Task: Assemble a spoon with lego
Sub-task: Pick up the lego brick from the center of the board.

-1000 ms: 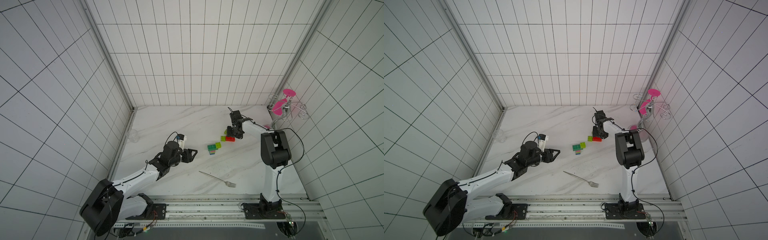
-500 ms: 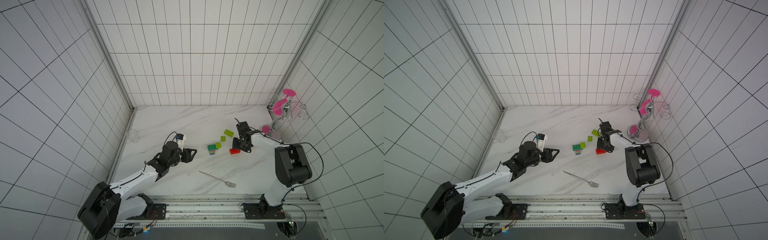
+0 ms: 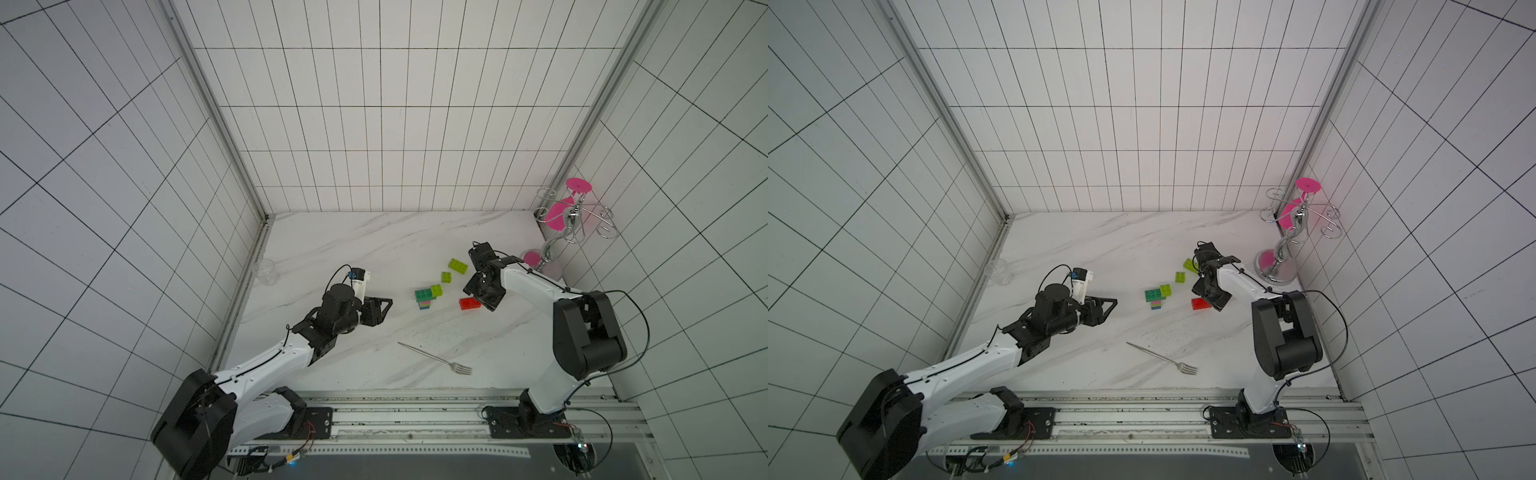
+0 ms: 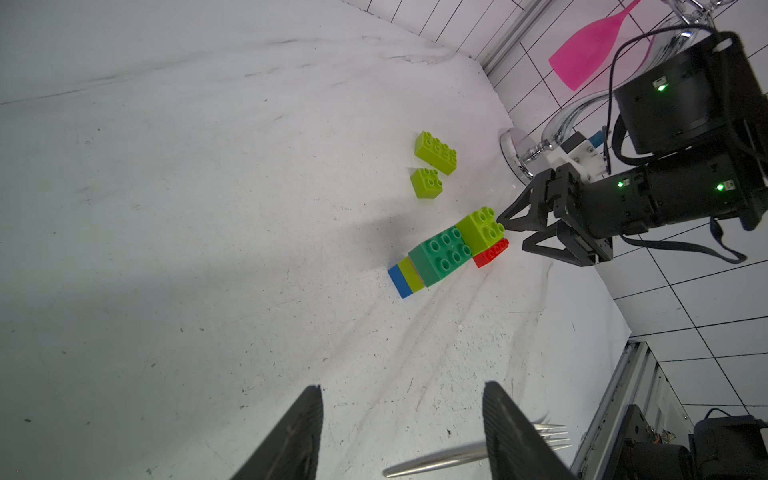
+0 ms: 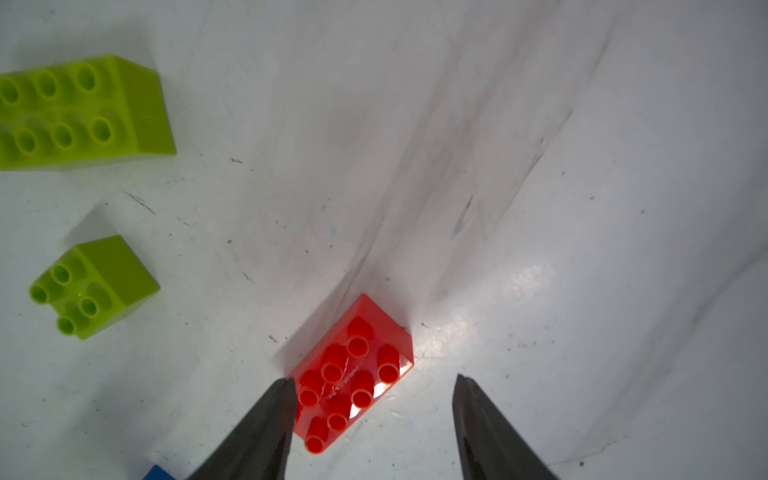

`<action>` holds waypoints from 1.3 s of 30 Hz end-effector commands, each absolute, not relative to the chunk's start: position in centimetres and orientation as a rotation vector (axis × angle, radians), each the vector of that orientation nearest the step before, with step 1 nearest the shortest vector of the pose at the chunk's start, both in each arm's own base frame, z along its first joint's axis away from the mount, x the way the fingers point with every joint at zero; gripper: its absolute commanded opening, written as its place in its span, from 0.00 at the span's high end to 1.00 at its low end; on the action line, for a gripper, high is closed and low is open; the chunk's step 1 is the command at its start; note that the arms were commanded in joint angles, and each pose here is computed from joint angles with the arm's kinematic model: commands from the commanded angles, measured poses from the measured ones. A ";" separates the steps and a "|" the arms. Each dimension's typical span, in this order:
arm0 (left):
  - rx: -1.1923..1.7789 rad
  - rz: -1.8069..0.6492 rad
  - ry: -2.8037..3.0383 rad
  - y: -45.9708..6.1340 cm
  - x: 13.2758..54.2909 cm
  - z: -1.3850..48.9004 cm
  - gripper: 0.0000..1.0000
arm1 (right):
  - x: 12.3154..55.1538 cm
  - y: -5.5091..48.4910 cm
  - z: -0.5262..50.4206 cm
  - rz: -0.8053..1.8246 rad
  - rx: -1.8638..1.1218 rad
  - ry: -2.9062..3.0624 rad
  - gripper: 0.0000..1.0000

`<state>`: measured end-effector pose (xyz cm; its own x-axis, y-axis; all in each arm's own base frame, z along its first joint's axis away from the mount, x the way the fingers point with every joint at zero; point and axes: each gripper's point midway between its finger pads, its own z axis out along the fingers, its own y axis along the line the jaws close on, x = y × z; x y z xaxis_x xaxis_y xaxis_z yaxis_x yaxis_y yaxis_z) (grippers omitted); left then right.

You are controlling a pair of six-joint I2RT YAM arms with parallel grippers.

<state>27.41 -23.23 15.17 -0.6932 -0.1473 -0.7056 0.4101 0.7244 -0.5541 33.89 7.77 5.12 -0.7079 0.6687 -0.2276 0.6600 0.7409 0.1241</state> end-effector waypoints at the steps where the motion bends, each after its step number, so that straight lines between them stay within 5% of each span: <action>1: 0.196 -0.897 2.144 -22.7 27.3 15.2 0.40 | 33.3 8.8 4.3 0.052 1.272 2.641 0.36; 18: 0.206 -0.900 2.127 -22.5 26.9 15.7 0.40 | 33.5 10.1 1.7 0.027 1.377 2.658 0.49; 23: 0.221 -0.895 2.129 -22.6 27.0 15.6 0.40 | 33.9 9.6 2.6 0.049 1.283 2.684 0.78; 27: 0.282 -0.907 2.107 -23.1 26.9 15.8 0.40 | 35.4 8.4 6.0 0.041 0.989 2.679 0.89; 36: 0.799 -0.878 1.699 -27.1 24.9 14.9 0.36 | 38.6 11.3 20.2 0.151 -0.024 2.473 0.88; 39: 0.848 -0.805 1.580 -27.6 25.7 14.2 0.26 | 38.3 13.7 23.2 0.271 -0.203 2.394 0.88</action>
<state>24.71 -26.18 10.04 -0.4420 0.1480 -0.8847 0.7636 0.5796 -0.2845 38.33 11.13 20.56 -0.7829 0.1492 -0.6040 0.0428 0.9814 0.1869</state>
